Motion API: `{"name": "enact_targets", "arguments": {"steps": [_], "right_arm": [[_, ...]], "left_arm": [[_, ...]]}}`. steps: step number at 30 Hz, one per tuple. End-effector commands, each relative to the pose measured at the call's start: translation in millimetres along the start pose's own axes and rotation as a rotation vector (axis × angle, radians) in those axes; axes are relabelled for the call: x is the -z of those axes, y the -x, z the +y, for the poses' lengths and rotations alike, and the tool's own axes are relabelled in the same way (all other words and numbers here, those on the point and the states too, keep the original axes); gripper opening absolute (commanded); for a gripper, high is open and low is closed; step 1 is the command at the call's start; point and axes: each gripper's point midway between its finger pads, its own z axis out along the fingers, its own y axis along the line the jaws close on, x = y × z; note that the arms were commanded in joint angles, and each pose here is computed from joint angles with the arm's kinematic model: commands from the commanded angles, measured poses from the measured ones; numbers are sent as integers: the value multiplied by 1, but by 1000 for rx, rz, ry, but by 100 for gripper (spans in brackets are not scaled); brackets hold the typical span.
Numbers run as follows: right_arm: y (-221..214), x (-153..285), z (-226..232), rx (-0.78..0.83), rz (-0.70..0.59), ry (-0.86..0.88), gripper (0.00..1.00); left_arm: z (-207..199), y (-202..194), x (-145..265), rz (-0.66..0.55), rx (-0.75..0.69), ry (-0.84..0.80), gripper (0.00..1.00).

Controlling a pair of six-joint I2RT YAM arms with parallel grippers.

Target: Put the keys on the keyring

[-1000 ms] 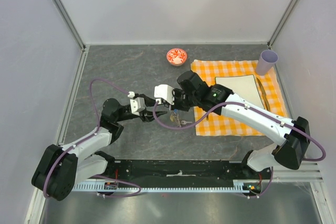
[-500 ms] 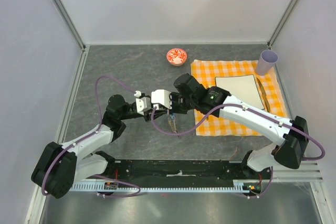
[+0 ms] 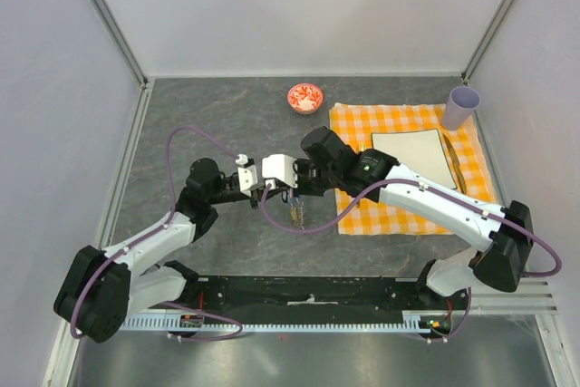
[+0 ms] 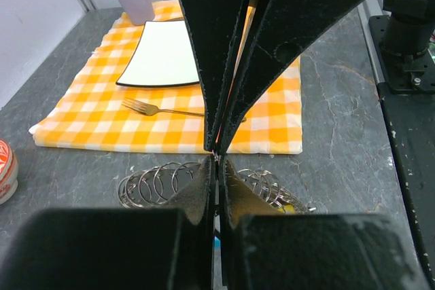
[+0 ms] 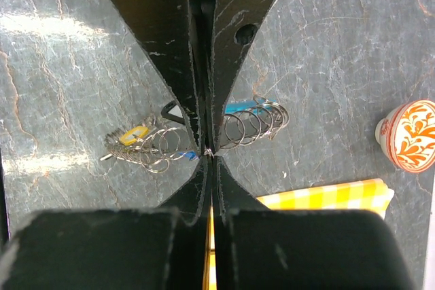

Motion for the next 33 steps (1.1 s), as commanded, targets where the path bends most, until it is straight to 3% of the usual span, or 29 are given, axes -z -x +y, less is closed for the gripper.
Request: {"name": "enact_targets", "arguments": {"steps": [1, 4, 8, 14, 15, 20, 33], "right_arm": [[26, 15, -17, 28, -84, -77, 0], [28, 15, -17, -4, -107, -100, 0], [15, 11, -14, -90, -148, -165, 18], [1, 28, -28, -270, -309, -311, 29], [9, 36, -34, -307, -386, -334, 30], [-3, 15, -8, -361, -465, -215, 37], [-5, -2, -12, -374, -610, -150, 46]], "left_arm": [[8, 2, -4, 27, -36, 4, 2], [13, 7, -4, 11, -30, 36, 2], [16, 11, -1, -41, -19, 92, 2], [23, 27, 2, -148, 2, 167, 2], [22, 27, 2, -160, 15, 164, 2], [18, 34, 0, -202, 47, 139, 2], [12, 42, 3, -218, 20, 118, 2]]}}
